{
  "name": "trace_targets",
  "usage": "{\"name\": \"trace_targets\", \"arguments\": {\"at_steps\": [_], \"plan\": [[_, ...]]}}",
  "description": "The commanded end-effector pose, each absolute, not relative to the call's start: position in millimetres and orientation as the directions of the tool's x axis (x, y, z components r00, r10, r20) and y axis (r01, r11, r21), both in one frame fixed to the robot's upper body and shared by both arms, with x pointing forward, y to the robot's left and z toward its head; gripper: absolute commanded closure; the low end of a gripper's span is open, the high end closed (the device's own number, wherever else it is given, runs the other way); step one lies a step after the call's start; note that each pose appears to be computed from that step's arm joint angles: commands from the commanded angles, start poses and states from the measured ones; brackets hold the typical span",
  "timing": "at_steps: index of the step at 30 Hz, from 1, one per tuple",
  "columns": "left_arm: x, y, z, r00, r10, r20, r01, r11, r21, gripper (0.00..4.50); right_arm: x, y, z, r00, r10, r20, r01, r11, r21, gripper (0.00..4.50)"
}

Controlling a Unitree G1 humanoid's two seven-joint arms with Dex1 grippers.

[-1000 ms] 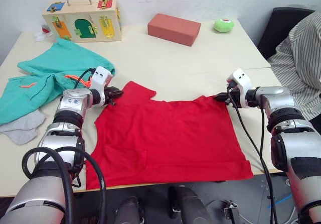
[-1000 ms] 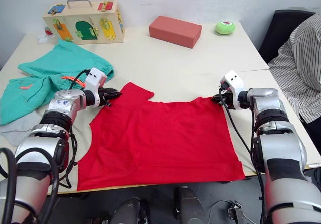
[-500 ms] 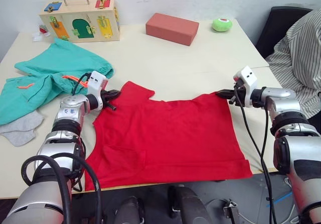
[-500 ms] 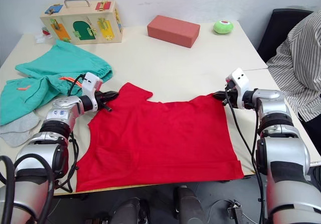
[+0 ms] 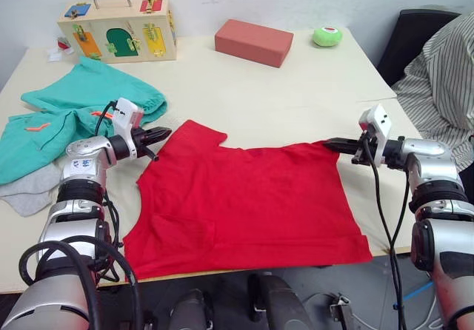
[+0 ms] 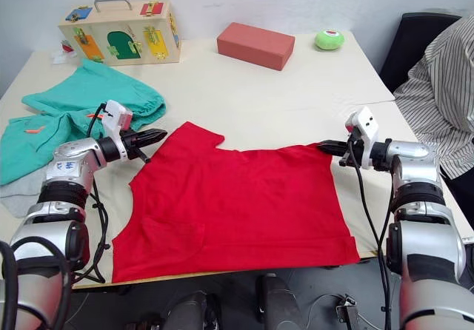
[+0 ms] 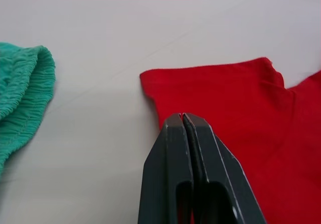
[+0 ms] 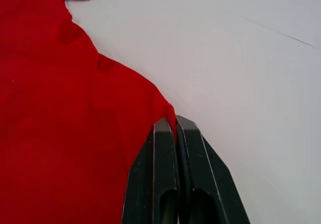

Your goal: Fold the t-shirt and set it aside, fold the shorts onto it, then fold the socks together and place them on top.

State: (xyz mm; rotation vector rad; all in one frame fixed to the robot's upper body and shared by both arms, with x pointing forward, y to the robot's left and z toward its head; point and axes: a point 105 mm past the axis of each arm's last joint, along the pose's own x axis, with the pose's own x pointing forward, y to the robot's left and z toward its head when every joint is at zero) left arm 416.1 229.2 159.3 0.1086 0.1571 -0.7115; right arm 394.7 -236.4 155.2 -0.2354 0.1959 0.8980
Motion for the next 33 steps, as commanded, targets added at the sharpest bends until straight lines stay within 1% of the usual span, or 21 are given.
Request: {"name": "trace_targets", "arguments": {"at_steps": [1,4,7,9,14,18,21,22,26,27,30,31,33], "plan": [[417.1,230.9,167.7,0.76,-0.626,-0.175,0.644,0.762,0.072,4.46,392.9,-239.0,168.9,0.615,0.755,-0.228,-0.788,0.589,-0.177,4.5],[422.7,227.9,164.7,0.778,-0.594,-0.204,0.617,0.784,0.072,3.89,390.5,-239.2,160.7,0.605,0.752,-0.262,-0.796,0.576,-0.186,4.5],[428.9,221.5,161.4,0.786,-0.571,-0.238,0.599,0.798,0.065,3.05,390.0,-237.7,157.4,0.6,0.753,-0.268,-0.8,0.57,-0.188,4.5],[435.0,223.6,156.3,0.814,-0.51,-0.278,0.546,0.835,0.067,2.39,389.9,-236.2,156.7,0.596,0.757,-0.268,-0.803,0.566,-0.189,4.5],[442.5,212.6,150.4,0.815,-0.49,-0.309,0.527,0.848,0.045,0.89,390.1,-232.2,157.0,0.587,0.766,-0.261,-0.809,0.556,-0.189,4.5],[444.4,206.1,144.1,0.804,-0.488,-0.34,0.533,0.844,0.05,0.89,389.9,-229.8,157.0,0.58,0.773,-0.258,-0.815,0.549,-0.187,4.5],[443.6,201.8,146.6,0.79,-0.519,-0.327,0.555,0.832,0.019,1.49,389.6,-228.9,157.0,0.576,0.776,-0.259,-0.818,0.544,-0.189,4.5],[443.9,202.0,148.7,0.793,-0.521,-0.317,0.556,0.831,0.025,1.78,389.6,-228.5,157.4,0.575,0.777,-0.257,-0.818,0.543,-0.19,4.5],[442.5,208.2,147.0,0.797,-0.51,-0.325,0.549,0.835,0.034,3.04,389.2,-227.6,157.7,0.572,0.78,-0.253,-0.82,0.539,-0.191,4.5],[441.7,208.5,148.3,0.796,-0.519,-0.31,0.555,0.831,0.034,3.31,389.2,-227.1,158.0,0.571,0.782,-0.251,-0.821,0.538,-0.192,4.5],[441.5,211.1,155.8,0.809,-0.531,-0.252,0.558,0.828,0.048,4.39,389.5,-226.0,159.6,0.57,0.784,-0.244,-0.821,0.536,-0.195,4.5],[441.2,212.9,160.7,0.815,-0.535,-0.221,0.559,0.827,0.058,4.49,389.6,-225.7,160.7,0.57,0.786,-0.24,-0.821,0.535,-0.198,4.5],[439.3,215.4,171.5,0.818,-0.555,-0.151,0.569,0.819,0.07,4.49,389.6,-225.2,163.2,0.569,0.789,-0.23,-0.821,0.531,-0.208,4.5]]}}
